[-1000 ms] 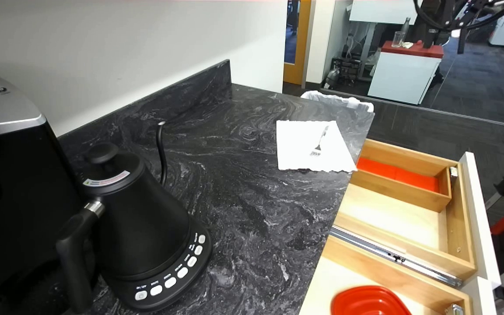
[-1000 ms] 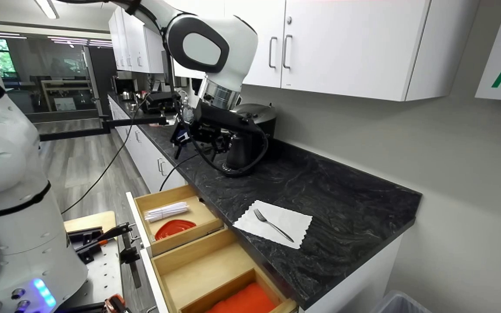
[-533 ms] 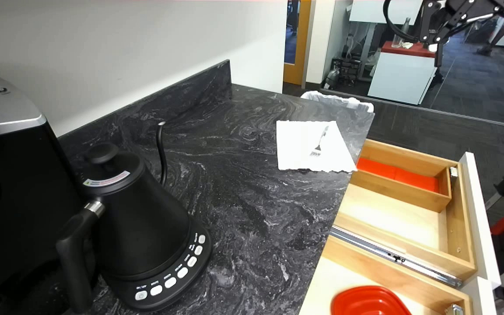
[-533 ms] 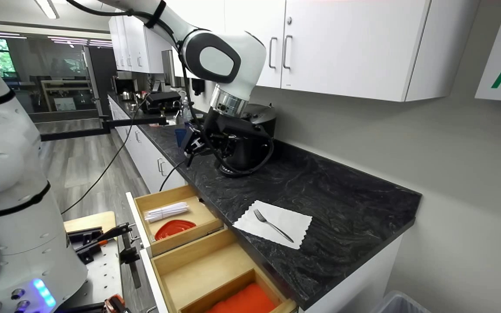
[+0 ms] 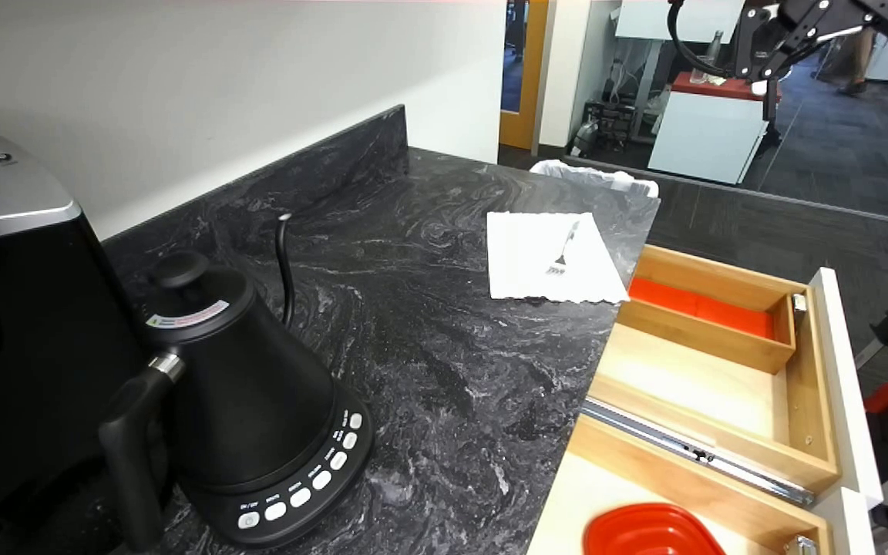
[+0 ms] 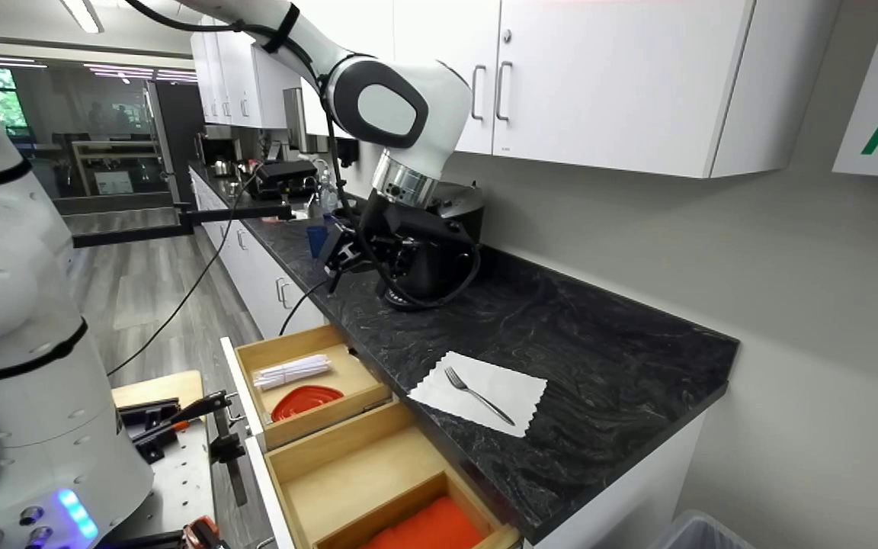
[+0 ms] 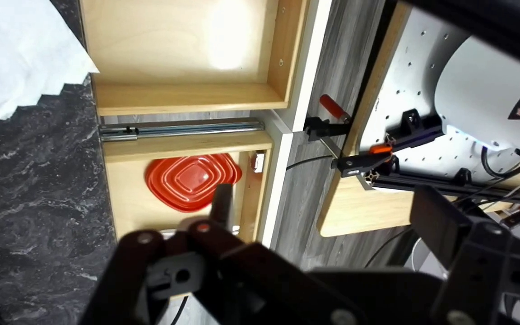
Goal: Take the fork from the counter and put it in the drawer
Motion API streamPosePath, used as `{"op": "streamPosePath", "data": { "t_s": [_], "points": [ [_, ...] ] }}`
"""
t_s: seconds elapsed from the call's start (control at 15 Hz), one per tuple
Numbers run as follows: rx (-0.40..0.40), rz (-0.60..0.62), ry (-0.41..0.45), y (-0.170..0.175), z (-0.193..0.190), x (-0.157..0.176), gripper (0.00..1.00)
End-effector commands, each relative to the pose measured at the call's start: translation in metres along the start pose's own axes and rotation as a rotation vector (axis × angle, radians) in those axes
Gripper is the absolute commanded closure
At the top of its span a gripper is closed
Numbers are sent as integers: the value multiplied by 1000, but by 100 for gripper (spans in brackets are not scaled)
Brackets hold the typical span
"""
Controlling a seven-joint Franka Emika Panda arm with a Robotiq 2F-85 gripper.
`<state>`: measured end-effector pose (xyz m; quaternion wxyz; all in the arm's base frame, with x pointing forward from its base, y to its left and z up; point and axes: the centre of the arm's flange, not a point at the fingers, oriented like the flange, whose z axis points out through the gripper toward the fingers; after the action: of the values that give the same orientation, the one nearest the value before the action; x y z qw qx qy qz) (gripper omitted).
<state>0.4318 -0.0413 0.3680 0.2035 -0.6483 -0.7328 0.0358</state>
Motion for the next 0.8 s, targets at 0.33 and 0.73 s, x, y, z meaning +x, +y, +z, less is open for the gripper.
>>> {"op": "streamPosePath", "data": {
  "t_s": [0.33, 0.73],
  "points": [
    [-369, -130, -116, 8, 2, -14, 0],
    [-539, -151, -175, 134, 71, 0, 0]
  ]
}}
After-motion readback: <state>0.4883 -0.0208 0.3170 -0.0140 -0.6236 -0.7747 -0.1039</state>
